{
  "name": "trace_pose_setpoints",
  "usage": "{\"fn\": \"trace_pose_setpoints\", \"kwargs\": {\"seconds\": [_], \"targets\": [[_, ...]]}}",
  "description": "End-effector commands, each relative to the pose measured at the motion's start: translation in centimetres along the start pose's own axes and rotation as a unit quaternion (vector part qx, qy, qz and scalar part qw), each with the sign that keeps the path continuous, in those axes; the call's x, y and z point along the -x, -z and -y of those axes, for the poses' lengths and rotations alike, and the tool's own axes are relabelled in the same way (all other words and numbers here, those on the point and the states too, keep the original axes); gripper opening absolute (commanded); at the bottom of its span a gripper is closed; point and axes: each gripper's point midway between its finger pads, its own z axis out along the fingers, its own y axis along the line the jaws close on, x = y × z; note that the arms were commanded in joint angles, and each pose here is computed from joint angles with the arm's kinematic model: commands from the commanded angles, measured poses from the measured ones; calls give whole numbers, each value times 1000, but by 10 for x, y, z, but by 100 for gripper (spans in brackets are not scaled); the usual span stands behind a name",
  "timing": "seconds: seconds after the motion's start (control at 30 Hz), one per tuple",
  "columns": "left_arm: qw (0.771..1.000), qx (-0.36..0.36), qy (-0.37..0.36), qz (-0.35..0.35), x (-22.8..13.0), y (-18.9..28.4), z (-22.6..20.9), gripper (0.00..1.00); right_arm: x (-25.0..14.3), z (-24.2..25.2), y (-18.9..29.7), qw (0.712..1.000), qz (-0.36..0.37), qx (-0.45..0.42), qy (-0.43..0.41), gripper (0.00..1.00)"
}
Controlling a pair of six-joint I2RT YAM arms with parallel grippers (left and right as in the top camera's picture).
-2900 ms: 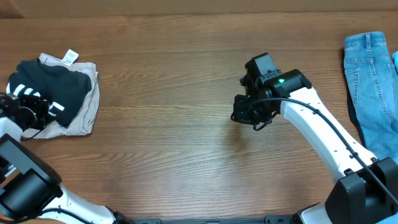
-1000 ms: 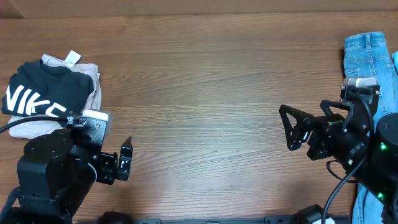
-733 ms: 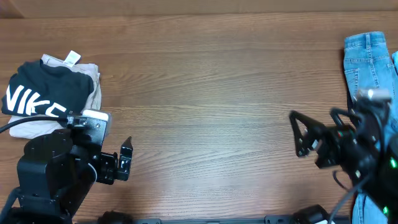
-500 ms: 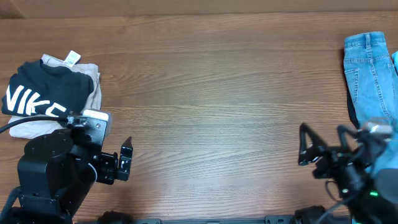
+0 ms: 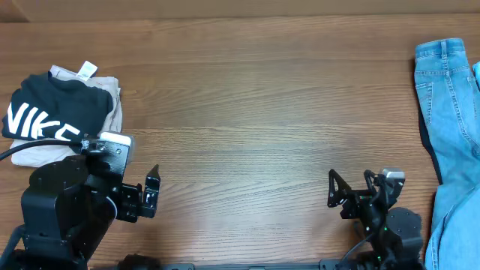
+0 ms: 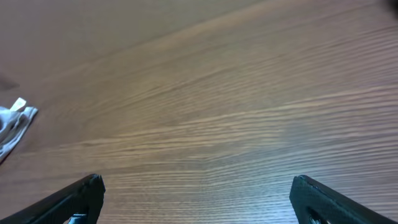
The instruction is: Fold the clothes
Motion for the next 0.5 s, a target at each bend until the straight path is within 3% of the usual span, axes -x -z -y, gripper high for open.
{"fn": "trace_pose_setpoints", "kwargs": {"seconds": [0.0, 0.47], "targets": [[1000, 1, -9, 2, 0, 1, 0, 100, -27, 5, -12, 1000, -26, 8, -4, 100], [1000, 1, -9, 2, 0, 1, 0, 100, -31, 10, -13, 1000, -30, -3, -4, 100]]}}
